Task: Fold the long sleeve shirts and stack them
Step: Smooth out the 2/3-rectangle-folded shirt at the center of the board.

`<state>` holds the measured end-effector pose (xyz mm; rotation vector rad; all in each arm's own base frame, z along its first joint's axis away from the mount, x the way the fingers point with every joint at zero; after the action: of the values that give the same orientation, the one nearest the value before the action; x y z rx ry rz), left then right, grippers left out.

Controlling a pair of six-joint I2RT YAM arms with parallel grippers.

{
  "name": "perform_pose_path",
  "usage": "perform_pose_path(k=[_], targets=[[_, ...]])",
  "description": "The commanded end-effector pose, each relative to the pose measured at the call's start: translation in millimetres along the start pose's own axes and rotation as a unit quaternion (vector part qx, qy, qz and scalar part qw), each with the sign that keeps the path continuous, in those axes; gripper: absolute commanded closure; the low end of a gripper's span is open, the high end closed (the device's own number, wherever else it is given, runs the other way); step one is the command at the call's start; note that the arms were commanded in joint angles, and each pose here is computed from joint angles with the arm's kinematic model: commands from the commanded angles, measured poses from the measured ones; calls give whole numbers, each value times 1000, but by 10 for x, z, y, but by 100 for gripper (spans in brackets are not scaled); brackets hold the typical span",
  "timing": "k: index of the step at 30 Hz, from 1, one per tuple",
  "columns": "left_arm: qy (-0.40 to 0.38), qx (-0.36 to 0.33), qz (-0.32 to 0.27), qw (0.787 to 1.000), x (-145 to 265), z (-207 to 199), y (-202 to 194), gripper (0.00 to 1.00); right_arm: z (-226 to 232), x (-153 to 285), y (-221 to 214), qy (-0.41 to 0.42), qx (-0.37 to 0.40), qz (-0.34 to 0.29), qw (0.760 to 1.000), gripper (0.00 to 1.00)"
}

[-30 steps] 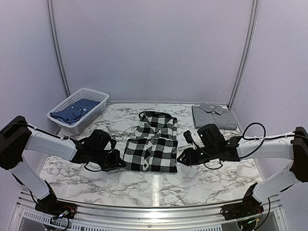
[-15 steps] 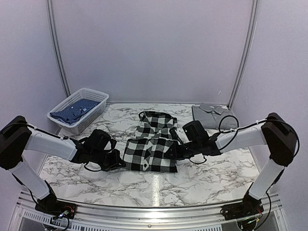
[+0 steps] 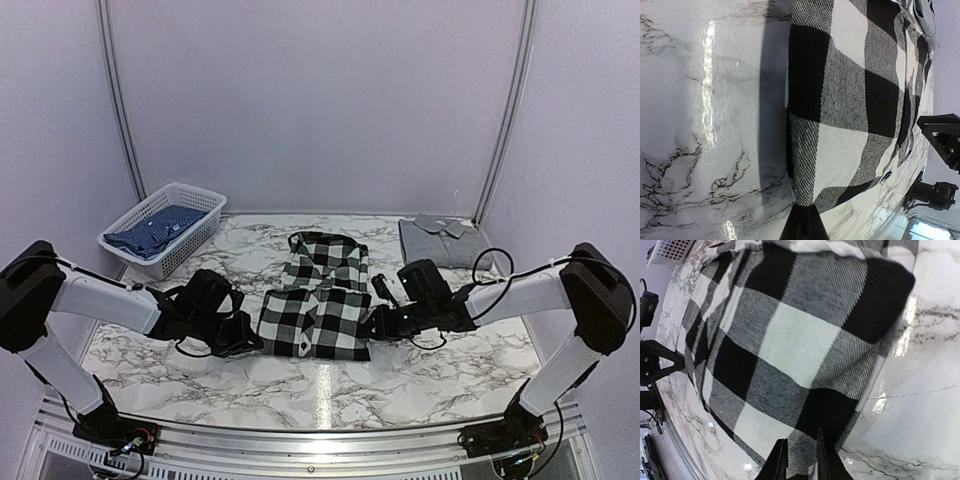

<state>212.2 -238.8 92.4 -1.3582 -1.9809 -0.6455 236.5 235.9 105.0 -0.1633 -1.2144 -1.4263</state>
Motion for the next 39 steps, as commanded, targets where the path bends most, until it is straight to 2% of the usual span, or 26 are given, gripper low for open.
perform_pose_path(k=[1,6,14,22,30,39], targets=[[-8,-9,7,1000,33,-102,-20,100,185,152,324,5,30,-37,999,81],[-10,-10,7,1000,34,-125,-32,100,196,21,563,5,39,-52,998,82],[-8,-11,10,1000,23,-131,-44,100,-215,-285,930,-3,18,-80,997,83],[-10,-14,11,1000,23,-153,-47,100,-671,-624,819,-22,-39,-40,998,86],[-15,-17,14,1000,22,-198,-52,100,-460,-150,928,-39,-1,-56,998,80],[-22,-19,14,999,43,-242,-61,100,-172,158,313,-41,34,6,999,72]])
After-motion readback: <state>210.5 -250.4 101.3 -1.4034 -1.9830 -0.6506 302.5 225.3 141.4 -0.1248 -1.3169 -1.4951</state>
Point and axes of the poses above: each gripper's point midway between its finger pads, its own x axis back along the fingers, its own z axis along the line the jaws close on, y = z × x, the point moved 8 cm from there along x, back along the fingers, and after that the axes turned 14 degrees about x, right-handed, at the moved point
